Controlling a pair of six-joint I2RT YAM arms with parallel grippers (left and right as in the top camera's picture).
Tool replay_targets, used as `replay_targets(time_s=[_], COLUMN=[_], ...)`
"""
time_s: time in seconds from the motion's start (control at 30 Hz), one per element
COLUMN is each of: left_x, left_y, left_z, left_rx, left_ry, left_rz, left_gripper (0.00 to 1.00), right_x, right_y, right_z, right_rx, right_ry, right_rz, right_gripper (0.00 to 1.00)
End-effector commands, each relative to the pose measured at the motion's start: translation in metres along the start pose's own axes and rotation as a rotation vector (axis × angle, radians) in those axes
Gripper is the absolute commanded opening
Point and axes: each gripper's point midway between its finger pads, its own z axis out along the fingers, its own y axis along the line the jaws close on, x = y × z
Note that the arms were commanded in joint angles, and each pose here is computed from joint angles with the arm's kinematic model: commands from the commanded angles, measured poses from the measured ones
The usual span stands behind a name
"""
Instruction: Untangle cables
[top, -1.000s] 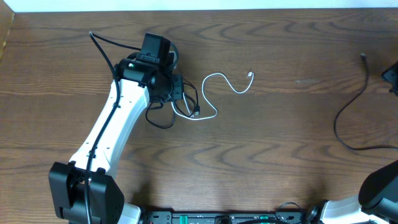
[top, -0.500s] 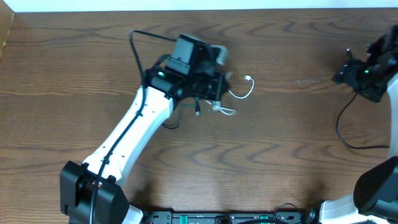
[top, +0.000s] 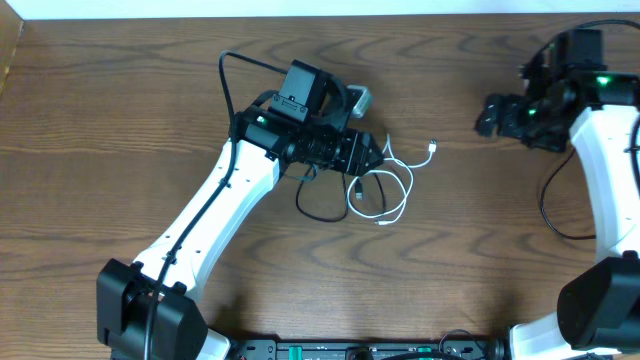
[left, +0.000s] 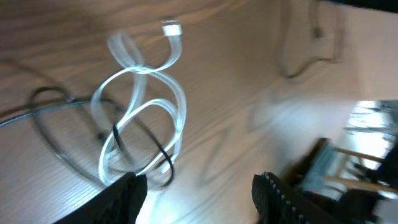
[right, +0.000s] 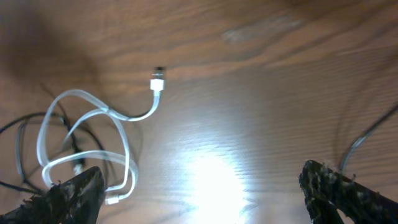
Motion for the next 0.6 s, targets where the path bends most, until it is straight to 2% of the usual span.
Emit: replay_targets(time_s=[0.0, 0.2, 0.43, 0.57], left_x=[0.000, 0.016, 0.030, 0.034], left_y=[0.044, 0.087, 0.101, 0.101], left_z=[-0.008, -0.027, -0.037, -0.038], left_rx=[-0.221, -0.399, -0.427, -0.427], left_ry=[-0.009, 0.036, 0.083, 0.095], left_rz=[-0.028, -0.107, -0.170, -0.175], left_gripper=[0.60, 0.59, 0.59, 0.59], right_x=[0.009, 0.035, 0.066, 0.084], right_y=[0.022, 0.060, 0.103, 0.123], right_z=[0.001, 0.013, 0.043, 0.063], right_rx=[-0.020, -0.043, -0.081, -0.101], right_ry=[0.027, 0.089, 0.111, 0.110], right_rz=[-0.071, -0.180, -0.312, -0.269], right_gripper=[0.98, 0.99, 0.97, 0.93])
